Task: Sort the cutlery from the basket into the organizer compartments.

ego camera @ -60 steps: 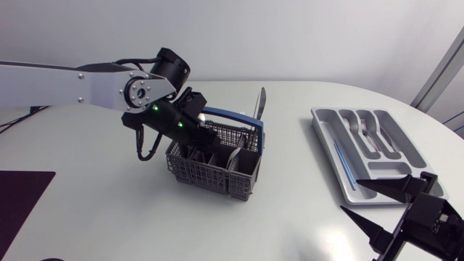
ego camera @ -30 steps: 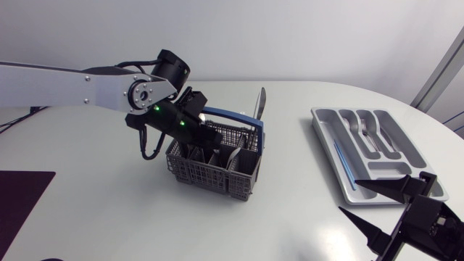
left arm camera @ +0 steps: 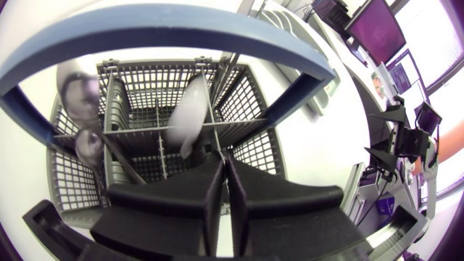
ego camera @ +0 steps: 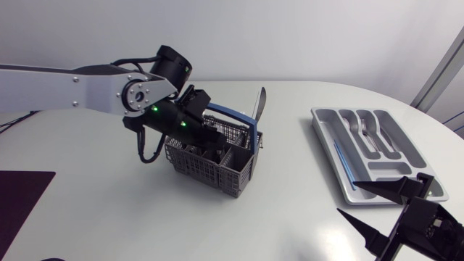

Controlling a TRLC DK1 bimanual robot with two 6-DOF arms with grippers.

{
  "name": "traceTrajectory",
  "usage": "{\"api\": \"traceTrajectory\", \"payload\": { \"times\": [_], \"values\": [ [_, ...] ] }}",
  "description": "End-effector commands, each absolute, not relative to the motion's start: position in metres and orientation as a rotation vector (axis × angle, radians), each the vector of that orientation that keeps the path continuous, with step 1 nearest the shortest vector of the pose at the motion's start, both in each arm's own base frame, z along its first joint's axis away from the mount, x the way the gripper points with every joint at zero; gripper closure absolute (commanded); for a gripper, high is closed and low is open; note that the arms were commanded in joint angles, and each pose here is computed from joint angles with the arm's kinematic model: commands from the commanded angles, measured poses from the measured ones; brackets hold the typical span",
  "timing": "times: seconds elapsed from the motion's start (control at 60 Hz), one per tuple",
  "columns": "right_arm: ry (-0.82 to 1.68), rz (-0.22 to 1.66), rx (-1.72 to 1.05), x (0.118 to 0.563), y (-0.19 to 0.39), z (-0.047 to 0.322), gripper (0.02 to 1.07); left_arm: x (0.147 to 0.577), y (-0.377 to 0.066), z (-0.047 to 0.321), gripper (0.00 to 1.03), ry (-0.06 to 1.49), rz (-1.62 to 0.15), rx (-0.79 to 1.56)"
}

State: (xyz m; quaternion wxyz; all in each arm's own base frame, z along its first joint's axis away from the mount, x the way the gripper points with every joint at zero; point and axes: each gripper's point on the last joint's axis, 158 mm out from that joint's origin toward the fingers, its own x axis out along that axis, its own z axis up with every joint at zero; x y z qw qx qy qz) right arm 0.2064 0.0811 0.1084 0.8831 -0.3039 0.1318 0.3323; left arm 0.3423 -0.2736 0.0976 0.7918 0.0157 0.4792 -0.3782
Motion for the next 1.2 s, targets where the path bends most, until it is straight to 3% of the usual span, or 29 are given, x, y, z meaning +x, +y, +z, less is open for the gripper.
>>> {"api": "traceTrajectory", "payload": {
  "times": [0.0,0.283,0.75,1.183],
  "values": [
    [0.302,0.701,-0.6,0.203,0.083,0.098,0.31,0.339,-0.262,0.118,1.0,0.977,-0.81,0.061],
    [0.298,0.704,-0.605,0.204,0.085,0.101,0.31,0.325,-0.258,0.154,1.0,0.892,-0.841,0.09],
    [0.293,0.717,-0.605,0.203,0.088,0.107,0.31,0.312,-0.246,0.166,1.0,0.866,-0.855,0.13],
    [0.239,0.757,-0.582,0.207,0.102,0.148,0.31,0.272,-0.251,0.269,1.0,0.636,-0.957,0.224]
  ]
}}
